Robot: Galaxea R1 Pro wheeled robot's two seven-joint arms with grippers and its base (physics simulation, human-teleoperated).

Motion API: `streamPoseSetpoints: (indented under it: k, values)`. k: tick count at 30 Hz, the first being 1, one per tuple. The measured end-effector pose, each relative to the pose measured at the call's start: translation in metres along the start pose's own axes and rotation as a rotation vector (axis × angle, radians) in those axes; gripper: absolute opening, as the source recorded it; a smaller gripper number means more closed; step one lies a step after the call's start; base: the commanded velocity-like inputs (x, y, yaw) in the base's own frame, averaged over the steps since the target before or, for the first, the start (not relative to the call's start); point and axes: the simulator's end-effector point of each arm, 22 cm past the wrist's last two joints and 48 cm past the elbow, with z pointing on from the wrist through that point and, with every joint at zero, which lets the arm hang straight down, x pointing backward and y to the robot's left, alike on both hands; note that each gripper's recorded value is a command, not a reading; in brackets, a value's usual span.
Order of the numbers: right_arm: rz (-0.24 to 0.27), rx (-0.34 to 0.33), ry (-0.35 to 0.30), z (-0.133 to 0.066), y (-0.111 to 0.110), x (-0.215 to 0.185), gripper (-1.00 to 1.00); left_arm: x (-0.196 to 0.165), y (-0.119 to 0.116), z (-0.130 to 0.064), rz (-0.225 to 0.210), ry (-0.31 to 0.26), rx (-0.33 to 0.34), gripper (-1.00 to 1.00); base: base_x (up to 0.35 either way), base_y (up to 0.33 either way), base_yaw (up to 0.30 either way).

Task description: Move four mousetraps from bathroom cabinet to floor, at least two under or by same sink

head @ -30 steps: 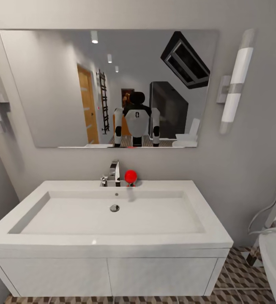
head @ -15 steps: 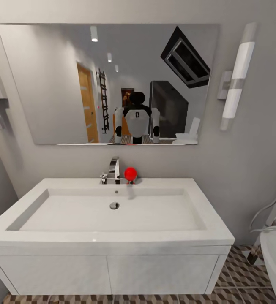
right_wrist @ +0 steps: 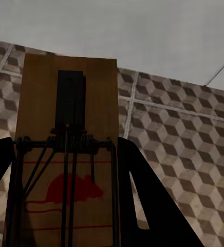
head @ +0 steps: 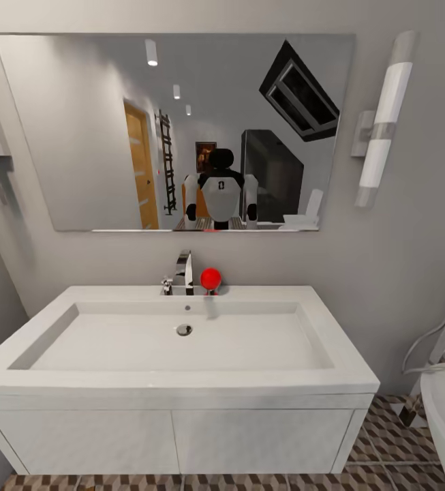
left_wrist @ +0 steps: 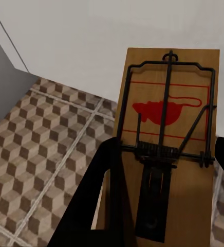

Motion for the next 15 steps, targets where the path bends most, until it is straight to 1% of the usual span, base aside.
streamPoseSetpoints:
  k: [15]
  values:
    - [0.000, 0.000, 0.000, 0.016, 0.003, 0.019, -1.00, 0.021, -0.003, 0.013, 0.000, 0.000, 0.002, -1.00, 0.000, 0.000, 0.000]
